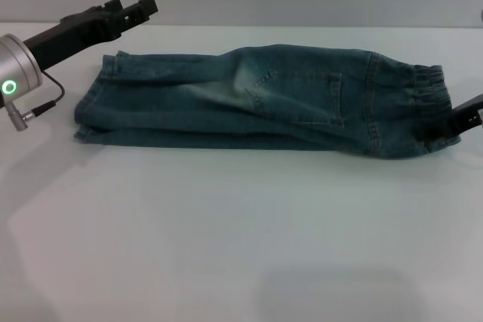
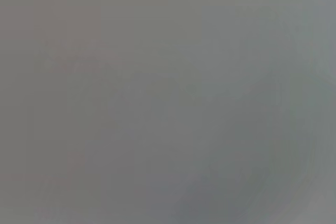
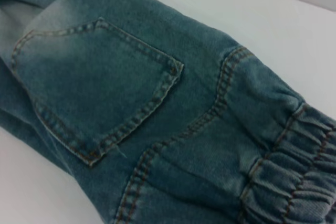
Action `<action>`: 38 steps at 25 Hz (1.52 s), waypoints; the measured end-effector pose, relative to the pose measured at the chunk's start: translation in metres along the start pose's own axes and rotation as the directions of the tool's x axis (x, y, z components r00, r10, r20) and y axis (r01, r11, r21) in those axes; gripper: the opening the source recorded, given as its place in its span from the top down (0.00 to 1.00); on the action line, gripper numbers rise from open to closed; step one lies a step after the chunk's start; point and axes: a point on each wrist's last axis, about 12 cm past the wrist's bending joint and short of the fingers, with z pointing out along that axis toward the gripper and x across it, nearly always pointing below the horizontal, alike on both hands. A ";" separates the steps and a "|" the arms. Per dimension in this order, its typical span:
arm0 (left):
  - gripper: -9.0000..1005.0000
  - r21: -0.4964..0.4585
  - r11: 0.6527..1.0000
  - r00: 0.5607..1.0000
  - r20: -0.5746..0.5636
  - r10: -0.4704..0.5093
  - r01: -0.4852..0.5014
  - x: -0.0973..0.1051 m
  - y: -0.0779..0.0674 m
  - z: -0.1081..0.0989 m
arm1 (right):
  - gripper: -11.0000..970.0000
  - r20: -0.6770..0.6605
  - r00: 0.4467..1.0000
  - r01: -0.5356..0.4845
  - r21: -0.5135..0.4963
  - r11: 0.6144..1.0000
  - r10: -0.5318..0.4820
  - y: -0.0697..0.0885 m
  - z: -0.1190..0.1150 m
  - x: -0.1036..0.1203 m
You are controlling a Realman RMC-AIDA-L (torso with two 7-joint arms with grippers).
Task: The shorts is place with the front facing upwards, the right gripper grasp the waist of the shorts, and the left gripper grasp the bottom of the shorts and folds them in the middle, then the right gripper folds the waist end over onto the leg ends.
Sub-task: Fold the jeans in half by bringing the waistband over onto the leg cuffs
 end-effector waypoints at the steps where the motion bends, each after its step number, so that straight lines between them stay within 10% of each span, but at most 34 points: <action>1: 0.18 0.000 1.000 1.000 0.000 0.000 0.000 0.000 0.000 0.000 | 0.43 0.000 1.000 -0.002 -0.001 1.000 0.002 0.000 0.000 0.001; 11: 0.18 0.029 0.999 1.000 -0.013 0.017 -0.017 -0.001 -0.005 0.005 | 0.74 0.034 0.999 -0.009 -0.021 1.000 0.010 -0.001 -0.010 0.006; 18: 0.18 0.109 0.991 0.995 -0.063 0.083 -0.076 -0.006 -0.025 0.031 | 0.97 0.163 0.986 0.044 -0.083 0.996 -0.030 0.008 -0.068 -0.008; 38: 0.18 0.158 0.963 0.927 -0.274 0.257 -0.220 0.024 -0.060 0.081 | 0.97 0.297 0.941 0.176 -0.023 0.984 -0.162 0.053 -0.175 -0.038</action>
